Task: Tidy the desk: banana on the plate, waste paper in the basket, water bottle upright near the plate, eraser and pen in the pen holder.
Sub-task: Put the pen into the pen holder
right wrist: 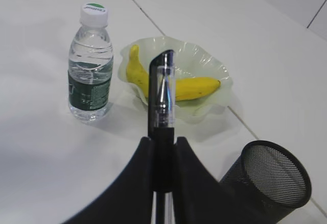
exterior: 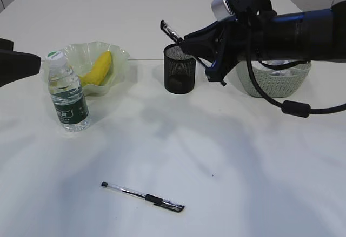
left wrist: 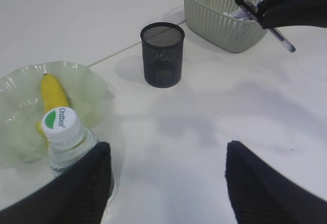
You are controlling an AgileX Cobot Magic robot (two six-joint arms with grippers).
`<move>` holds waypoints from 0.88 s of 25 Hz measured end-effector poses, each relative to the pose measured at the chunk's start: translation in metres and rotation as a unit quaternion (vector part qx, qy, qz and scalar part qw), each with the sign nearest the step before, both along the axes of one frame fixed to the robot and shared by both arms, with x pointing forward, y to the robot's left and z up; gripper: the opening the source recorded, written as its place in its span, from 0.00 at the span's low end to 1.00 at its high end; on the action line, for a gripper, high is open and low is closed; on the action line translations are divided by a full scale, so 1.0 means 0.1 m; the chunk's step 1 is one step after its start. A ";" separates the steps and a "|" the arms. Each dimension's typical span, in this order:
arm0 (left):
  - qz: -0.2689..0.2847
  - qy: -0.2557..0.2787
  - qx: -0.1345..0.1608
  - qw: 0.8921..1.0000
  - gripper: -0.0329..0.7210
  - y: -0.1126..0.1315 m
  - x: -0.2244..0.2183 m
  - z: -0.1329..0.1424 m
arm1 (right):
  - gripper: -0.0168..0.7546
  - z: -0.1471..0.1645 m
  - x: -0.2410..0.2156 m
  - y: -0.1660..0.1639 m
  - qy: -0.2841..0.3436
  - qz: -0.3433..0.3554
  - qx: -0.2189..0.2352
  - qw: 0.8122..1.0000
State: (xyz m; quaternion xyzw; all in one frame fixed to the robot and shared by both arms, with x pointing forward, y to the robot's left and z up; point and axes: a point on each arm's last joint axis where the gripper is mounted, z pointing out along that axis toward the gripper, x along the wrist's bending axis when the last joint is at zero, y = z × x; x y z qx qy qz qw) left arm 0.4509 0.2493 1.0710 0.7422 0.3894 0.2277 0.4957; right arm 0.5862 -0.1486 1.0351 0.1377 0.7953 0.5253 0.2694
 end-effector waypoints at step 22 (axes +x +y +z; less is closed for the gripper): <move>0.000 0.000 -0.001 1.000 0.70 0.00 0.00 0.00 | 0.08 -0.05 0.87 0.14 -0.011 -0.011 0.048 0.999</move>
